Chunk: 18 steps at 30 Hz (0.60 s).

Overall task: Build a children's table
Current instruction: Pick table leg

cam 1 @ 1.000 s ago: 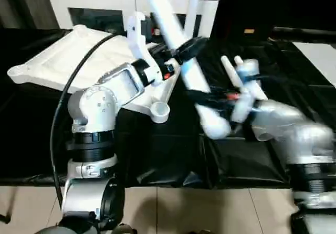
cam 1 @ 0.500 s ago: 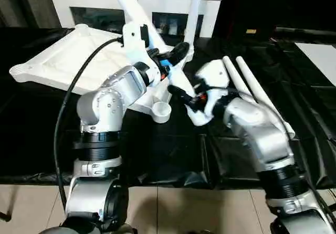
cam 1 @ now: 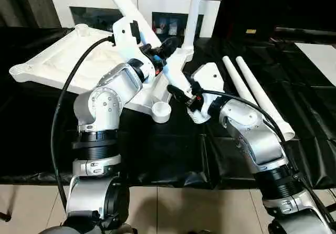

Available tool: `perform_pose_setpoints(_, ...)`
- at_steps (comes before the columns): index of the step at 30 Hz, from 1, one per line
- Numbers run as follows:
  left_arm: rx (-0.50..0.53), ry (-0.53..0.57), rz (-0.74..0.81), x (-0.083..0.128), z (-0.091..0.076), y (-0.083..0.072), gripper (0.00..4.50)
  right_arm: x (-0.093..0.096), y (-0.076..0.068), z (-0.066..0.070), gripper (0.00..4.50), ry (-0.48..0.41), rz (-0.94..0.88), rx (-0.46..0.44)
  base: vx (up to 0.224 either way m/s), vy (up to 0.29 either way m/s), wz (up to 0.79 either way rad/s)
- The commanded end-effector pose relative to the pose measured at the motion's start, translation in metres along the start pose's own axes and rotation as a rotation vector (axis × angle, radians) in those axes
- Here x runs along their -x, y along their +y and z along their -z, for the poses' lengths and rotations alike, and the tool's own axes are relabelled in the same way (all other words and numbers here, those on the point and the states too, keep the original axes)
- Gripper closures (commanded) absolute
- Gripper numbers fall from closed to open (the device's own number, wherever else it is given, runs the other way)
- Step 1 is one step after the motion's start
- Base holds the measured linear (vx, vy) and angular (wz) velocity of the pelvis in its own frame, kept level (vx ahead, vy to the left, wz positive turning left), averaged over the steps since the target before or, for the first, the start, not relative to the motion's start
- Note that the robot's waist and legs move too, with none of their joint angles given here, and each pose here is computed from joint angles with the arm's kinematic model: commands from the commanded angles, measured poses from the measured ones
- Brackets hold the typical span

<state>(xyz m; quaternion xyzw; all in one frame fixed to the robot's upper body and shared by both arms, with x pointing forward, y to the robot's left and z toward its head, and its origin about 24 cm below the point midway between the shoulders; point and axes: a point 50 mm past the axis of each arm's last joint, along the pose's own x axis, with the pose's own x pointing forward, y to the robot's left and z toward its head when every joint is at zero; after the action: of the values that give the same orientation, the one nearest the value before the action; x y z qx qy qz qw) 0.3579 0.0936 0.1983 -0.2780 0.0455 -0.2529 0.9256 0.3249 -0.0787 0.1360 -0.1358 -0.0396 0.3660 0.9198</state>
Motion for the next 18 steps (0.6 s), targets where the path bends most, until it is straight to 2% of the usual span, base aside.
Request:
perform_pose_setpoints(1,-0.001,0.008,0.058,-0.0034,-0.0013,-0.0118,2.14,-0.0019,0.0017,0.0006,2.69,0.003,-0.007,0.010,0.000,0.000,0.00)
perform_pose_setpoints(6,0.001,-0.004,0.100,-0.0024,-0.0023,-0.0150,2.50,-0.0026,0.0033,0.0017,2.69,0.005,-0.017,0.015,0.000,0.000,0.00)
perform_pose_setpoints(18,-0.034,-0.010,0.109,-0.0017,-0.0031,-0.0140,2.64,-0.0040,0.0017,0.0003,2.69,-0.001,-0.011,0.031,0.000,0.000,0.00)
